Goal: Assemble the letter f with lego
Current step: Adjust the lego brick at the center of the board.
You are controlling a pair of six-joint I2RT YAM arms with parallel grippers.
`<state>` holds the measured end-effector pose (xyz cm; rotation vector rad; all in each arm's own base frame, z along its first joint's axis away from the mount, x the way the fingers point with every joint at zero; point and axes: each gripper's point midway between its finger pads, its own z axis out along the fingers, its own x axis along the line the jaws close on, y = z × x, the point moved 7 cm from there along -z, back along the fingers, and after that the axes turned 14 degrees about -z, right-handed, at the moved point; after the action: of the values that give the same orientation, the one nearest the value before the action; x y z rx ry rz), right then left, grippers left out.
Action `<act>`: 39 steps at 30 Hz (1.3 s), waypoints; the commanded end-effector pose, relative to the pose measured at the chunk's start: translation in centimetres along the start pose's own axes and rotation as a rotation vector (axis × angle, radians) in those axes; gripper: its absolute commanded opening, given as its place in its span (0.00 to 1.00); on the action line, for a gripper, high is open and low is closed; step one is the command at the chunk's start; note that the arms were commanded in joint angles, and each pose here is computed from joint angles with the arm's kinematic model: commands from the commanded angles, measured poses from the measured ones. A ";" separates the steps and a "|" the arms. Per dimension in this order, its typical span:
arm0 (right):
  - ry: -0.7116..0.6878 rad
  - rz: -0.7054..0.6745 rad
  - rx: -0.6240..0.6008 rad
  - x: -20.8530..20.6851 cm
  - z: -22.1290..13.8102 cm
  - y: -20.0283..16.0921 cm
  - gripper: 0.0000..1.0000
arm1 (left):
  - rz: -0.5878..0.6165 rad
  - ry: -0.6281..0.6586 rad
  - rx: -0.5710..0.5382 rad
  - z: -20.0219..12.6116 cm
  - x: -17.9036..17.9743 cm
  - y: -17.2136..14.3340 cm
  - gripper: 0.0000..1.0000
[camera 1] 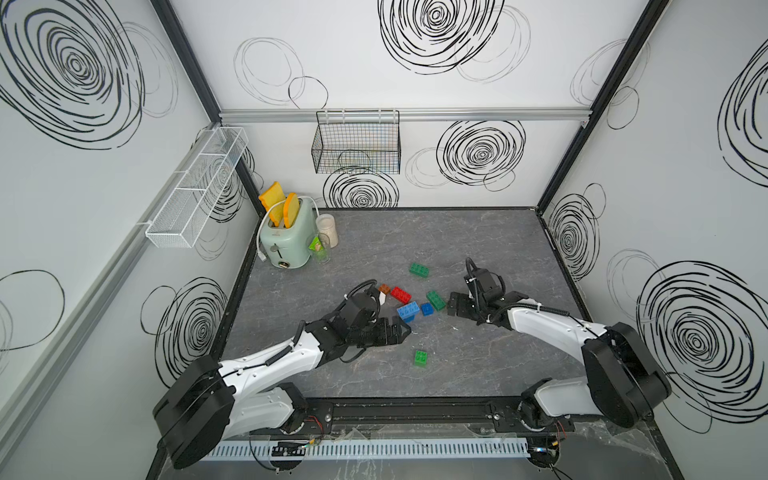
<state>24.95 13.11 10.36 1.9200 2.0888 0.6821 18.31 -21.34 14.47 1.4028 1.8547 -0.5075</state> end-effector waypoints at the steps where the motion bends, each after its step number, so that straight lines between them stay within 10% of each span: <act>1: 0.023 0.002 -0.011 0.0 0.5 -0.3 0.99 | -0.085 -0.100 -0.044 0.9 -1.3 0.8 0.98; 39: -0.201 -0.022 0.091 -2.8 3.9 -2.3 0.99 | -0.251 -0.130 -0.015 7.9 -1.9 4.6 0.98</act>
<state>27.11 12.57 7.86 1.8232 2.0076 0.5682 24.24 -26.23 10.40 1.1294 1.9827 -0.6906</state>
